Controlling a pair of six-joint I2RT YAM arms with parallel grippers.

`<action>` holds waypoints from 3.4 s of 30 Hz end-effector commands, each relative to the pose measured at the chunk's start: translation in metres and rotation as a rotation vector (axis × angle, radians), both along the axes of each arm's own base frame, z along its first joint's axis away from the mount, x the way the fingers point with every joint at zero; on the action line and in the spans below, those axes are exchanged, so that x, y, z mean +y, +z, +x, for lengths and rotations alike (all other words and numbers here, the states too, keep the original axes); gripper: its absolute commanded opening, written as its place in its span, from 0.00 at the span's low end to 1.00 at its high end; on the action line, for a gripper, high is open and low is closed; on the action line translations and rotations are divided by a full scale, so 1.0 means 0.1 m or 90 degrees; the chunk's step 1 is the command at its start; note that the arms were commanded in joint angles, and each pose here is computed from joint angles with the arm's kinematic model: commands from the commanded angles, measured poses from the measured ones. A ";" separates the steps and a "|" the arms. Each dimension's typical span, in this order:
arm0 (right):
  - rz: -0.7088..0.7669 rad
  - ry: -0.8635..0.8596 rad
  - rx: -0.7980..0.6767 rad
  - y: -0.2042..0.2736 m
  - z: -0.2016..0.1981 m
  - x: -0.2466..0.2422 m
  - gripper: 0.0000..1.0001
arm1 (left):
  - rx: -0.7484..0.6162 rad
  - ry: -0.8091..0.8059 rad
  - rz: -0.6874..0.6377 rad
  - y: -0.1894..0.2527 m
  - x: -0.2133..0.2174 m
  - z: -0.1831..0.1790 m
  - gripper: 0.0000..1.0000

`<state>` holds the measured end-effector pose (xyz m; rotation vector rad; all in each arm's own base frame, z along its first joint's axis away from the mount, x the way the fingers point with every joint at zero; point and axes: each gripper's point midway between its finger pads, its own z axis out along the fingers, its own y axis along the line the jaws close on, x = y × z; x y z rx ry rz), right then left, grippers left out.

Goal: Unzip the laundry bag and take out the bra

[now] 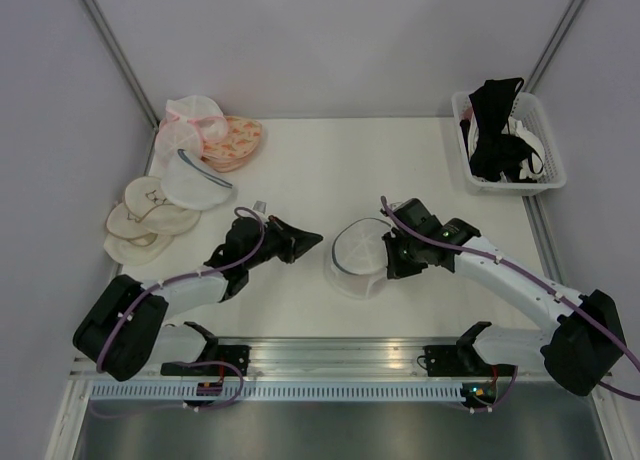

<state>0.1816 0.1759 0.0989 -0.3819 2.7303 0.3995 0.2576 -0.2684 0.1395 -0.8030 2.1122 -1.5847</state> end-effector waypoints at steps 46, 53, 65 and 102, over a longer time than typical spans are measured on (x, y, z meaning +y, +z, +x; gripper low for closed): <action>0.268 0.140 0.022 0.24 -0.25 0.86 0.00 | 0.035 -0.039 -0.009 0.01 -0.47 -0.15 0.02; 0.207 0.125 0.012 0.20 -0.18 0.73 0.08 | 0.025 -0.038 -0.001 0.00 -0.43 -0.17 0.02; 0.062 0.083 0.008 0.14 -0.18 0.30 0.22 | 0.037 -0.061 0.008 -0.12 -0.42 -0.17 0.02; 0.278 0.063 -0.129 0.37 0.21 0.88 0.00 | 0.046 -0.069 -0.016 -0.09 -0.45 -0.19 0.02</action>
